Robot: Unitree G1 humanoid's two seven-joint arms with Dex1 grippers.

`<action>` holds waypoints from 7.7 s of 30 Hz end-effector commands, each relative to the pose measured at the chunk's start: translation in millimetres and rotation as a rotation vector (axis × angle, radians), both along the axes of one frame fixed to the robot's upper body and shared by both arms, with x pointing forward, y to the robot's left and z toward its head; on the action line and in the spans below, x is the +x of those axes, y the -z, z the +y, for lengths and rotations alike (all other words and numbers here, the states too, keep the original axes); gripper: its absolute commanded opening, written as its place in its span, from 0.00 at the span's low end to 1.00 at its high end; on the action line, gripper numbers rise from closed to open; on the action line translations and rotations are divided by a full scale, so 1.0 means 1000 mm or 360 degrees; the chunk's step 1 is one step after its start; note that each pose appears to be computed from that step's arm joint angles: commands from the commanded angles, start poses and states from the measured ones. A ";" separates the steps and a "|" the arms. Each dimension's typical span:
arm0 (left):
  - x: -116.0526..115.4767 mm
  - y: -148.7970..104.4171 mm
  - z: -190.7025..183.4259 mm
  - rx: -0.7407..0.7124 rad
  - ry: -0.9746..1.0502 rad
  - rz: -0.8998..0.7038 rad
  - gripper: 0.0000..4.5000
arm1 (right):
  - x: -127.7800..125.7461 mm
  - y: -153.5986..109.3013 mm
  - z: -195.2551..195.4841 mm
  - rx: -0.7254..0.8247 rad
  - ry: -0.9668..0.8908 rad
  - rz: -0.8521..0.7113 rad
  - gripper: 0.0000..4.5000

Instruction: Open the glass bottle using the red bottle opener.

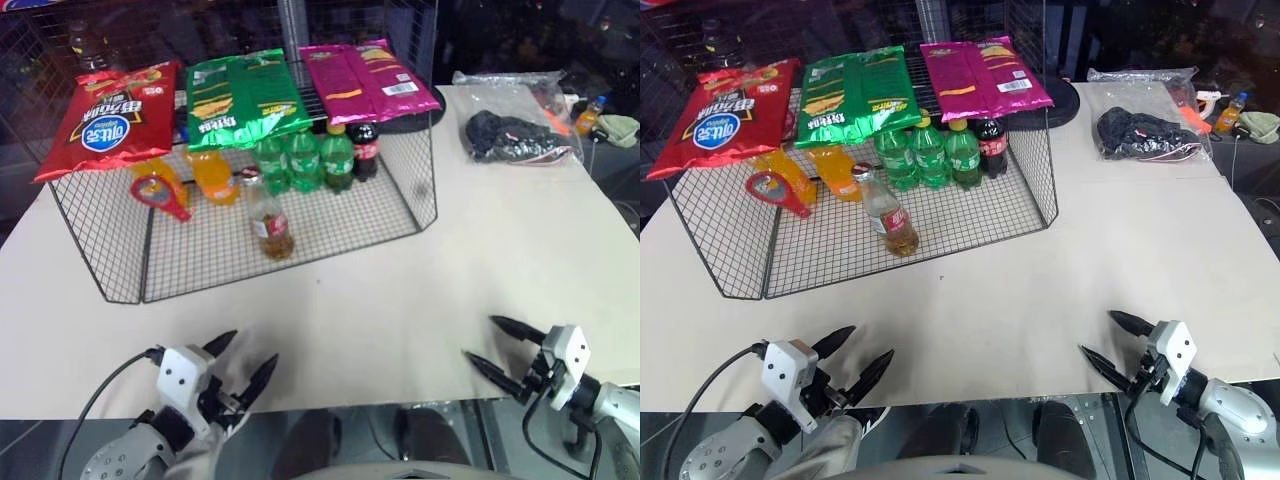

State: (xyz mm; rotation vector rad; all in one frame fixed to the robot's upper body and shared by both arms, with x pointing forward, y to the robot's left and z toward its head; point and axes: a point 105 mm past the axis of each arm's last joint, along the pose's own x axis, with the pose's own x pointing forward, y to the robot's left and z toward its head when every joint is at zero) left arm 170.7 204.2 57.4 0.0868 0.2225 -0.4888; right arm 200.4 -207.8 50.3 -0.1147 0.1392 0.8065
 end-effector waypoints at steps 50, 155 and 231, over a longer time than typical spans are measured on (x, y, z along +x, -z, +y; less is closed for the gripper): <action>0.128 -0.123 0.090 0.0015 -0.0936 -0.0892 1.00 | 0.014 -0.126 0.129 0.0459 -0.0775 -0.0356 0.98; 0.063 -0.093 -0.102 -0.1632 0.1022 0.0317 0.01 | 0.019 -0.095 0.172 0.0511 -0.0807 0.0673 1.00; 0.159 -0.104 -0.012 -0.0141 -0.0084 -0.0853 0.99 | 0.075 -0.133 0.133 0.0303 -0.0268 -0.0458 0.00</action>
